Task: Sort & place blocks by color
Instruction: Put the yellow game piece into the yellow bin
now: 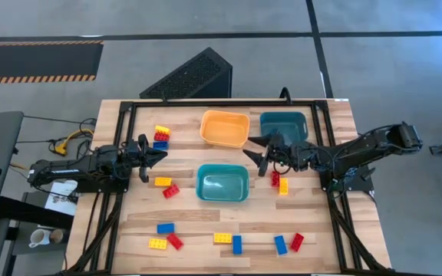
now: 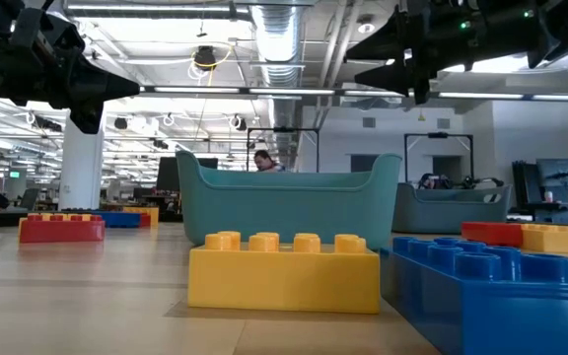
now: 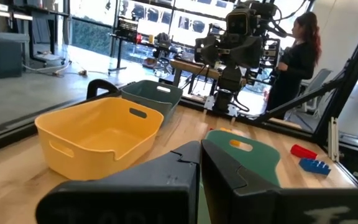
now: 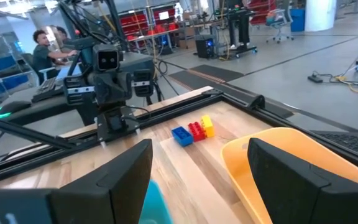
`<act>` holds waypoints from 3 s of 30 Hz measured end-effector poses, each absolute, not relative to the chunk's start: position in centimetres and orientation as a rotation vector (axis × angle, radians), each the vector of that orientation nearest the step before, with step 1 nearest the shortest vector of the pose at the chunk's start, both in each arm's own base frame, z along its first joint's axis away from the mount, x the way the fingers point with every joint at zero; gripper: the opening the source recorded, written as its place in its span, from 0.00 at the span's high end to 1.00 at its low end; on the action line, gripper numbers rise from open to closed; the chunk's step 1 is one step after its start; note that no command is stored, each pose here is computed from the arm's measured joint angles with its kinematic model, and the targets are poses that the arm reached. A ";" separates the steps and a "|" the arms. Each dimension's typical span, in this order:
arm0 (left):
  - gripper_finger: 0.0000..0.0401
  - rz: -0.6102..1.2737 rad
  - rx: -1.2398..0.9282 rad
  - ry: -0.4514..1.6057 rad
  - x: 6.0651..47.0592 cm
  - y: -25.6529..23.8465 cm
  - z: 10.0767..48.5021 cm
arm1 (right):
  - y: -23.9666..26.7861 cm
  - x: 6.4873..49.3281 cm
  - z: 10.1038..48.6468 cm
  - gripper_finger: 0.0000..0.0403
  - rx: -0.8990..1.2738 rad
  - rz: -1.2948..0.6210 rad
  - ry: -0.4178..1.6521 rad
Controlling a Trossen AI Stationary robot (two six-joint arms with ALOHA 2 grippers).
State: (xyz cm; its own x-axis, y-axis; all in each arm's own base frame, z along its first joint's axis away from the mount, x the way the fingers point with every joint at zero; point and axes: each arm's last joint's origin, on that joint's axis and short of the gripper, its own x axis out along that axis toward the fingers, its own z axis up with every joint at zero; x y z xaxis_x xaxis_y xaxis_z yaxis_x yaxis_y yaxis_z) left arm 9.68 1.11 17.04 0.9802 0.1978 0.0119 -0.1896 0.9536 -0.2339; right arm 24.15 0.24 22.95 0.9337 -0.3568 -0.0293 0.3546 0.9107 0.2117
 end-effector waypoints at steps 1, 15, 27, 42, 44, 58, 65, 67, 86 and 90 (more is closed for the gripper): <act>1.00 0.197 -0.233 -0.035 9.7 1.1 17.0 | 0.3 24.2 22.9 0.29 0.216 -0.363 -0.010; 1.00 0.214 -0.232 -0.039 9.7 1.2 17.1 | 0.3 24.2 22.9 0.29 0.216 -0.361 -0.009; 0.70 0.254 -0.274 -0.034 9.5 1.3 17.8 | 0.3 24.2 23.0 0.29 0.216 -0.361 -0.010; 0.38 0.695 -0.181 0.457 11.6 3.1 22.3 | 0.2 24.2 23.2 0.29 0.221 -0.360 -0.030; 0.39 0.750 -0.180 0.536 12.5 3.9 22.5 | 0.2 24.2 23.2 0.29 0.217 -0.359 -0.035; 0.28 0.797 -0.261 0.869 16.0 11.9 21.4 | 0.5 23.5 24.2 0.29 0.205 -0.317 -0.072; 0.28 0.790 -0.335 1.050 16.6 15.8 19.7 | 0.7 23.5 24.3 0.29 0.184 -0.308 -0.062; 0.28 0.795 -0.334 1.109 16.7 16.7 19.2 | 0.8 23.5 24.2 0.29 0.181 -0.305 -0.061; 0.28 0.696 -0.292 1.301 16.9 19.1 16.7 | 0.9 23.5 24.2 0.29 0.163 -0.303 -0.057; 0.28 0.671 -0.295 1.314 16.7 18.9 16.6 | 0.9 23.5 24.2 0.29 0.163 -0.303 -0.056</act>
State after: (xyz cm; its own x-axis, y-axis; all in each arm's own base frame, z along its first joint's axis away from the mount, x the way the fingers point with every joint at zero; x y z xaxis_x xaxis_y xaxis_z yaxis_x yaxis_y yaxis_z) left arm 16.71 18.85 16.61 0.1017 0.2848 -0.9532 -0.6050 0.7783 0.1680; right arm 23.47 0.87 24.22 0.9529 -0.3017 0.0305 0.2927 0.9413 0.1683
